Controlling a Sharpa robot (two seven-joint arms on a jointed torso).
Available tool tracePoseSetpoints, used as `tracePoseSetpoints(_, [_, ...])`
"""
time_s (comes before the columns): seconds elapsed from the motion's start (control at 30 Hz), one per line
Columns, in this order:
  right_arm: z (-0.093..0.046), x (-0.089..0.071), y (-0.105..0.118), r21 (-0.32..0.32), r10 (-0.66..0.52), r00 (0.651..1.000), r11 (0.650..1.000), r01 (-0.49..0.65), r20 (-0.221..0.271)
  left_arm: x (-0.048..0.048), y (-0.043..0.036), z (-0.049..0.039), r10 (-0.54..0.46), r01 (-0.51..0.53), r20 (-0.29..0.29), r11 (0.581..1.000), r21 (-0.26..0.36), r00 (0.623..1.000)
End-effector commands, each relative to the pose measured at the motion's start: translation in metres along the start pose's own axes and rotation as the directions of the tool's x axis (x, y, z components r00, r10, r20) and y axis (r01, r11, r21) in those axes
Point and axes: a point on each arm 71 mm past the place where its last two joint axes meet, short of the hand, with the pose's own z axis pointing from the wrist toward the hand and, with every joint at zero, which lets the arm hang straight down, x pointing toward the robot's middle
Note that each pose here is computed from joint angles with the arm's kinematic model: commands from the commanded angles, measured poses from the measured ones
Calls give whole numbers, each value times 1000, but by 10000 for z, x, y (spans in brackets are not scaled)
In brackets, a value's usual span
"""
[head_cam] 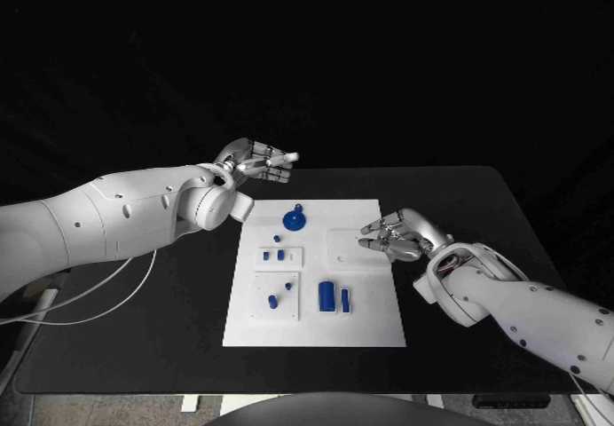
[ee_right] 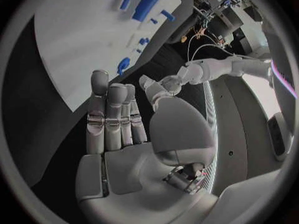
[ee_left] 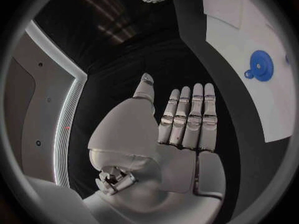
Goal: Assemble the parts on the task board
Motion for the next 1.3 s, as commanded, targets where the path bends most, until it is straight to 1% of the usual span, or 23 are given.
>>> tracePoseSetpoints(0.03, [115, -162, -67, 2, 226, 974, 974, -226, 24, -42, -30, 4, -37, 36, 30, 998, 43, 999])
tracePoseSetpoints(0.07, [142, -201, -89, 9, 247, 968, 969, -247, 34, -49, -31, 3, -39, 37, 32, 998, 47, 999])
tracePoseSetpoints(0.13, [230, -332, -160, 30, 319, 945, 947, -321, 68, -70, -37, 4, -46, 44, 35, 997, 62, 998])
tracePoseSetpoints(0.27, [379, -555, -281, 44, 445, 887, 890, -453, 124, -91, -49, 29, -68, 65, 34, 994, 88, 997])
tracePoseSetpoints(0.3, [424, -611, -315, 42, 479, 867, 871, -489, 137, -95, -52, 41, -76, 72, 34, 993, 94, 997])
tracePoseSetpoints(0.47, [529, -730, -398, 30, 560, 811, 820, -572, 169, -107, -54, 74, -100, 96, 39, 990, 103, 994])
tracePoseSetpoints(0.53, [556, -760, -416, 25, 578, 796, 806, -591, 178, -113, -51, 84, -107, 102, 41, 989, 104, 993])
tracePoseSetpoints(0.7, [594, -806, -443, 19, 594, 781, 794, -608, 193, -120, -37, 102, -120, 115, 46, 988, 103, 992])
tracePoseSetpoints(0.73, [577, -807, -460, 61, 516, 826, 839, -540, 226, -137, -17, 89, -75, 70, 60, 995, 74, 995])
tracePoseSetpoints(0.83, [570, -804, -436, 52, 521, 822, 837, -545, 231, -103, -5, 75, -81, 76, 65, 994, 75, 995])
tracePoseSetpoints(0.9, [559, -799, -405, 41, 528, 816, 834, -551, 236, -59, 12, 56, -90, 84, 71, 993, 77, 993])
tracePoseSetpoints(1.0, [524, -781, -323, 15, 546, 799, 823, -567, 252, 61, 52, 0, -112, 105, 89, 991, 82, 990])
tracePoseSetpoints(1.1, [471, -753, -230, -13, 567, 778, 810, -586, 270, 202, 92, -75, -138, 129, 112, 988, 87, 984])
tracePoseSetpoints(1.13, [448, -739, -195, -22, 576, 769, 804, -594, 278, 256, 106, -107, -148, 138, 122, 987, 88, 981])
tracePoseSetpoints(1.17, [406, -715, -141, -35, 588, 755, 795, -606, 289, 343, 125, -160, -163, 152, 137, 984, 90, 977])
tracePoseSetpoints(1.3, [259, -629, 5, -59, 621, 714, 766, -640, 324, 574, 159, -326, -203, 188, 181, 978, 94, 962])
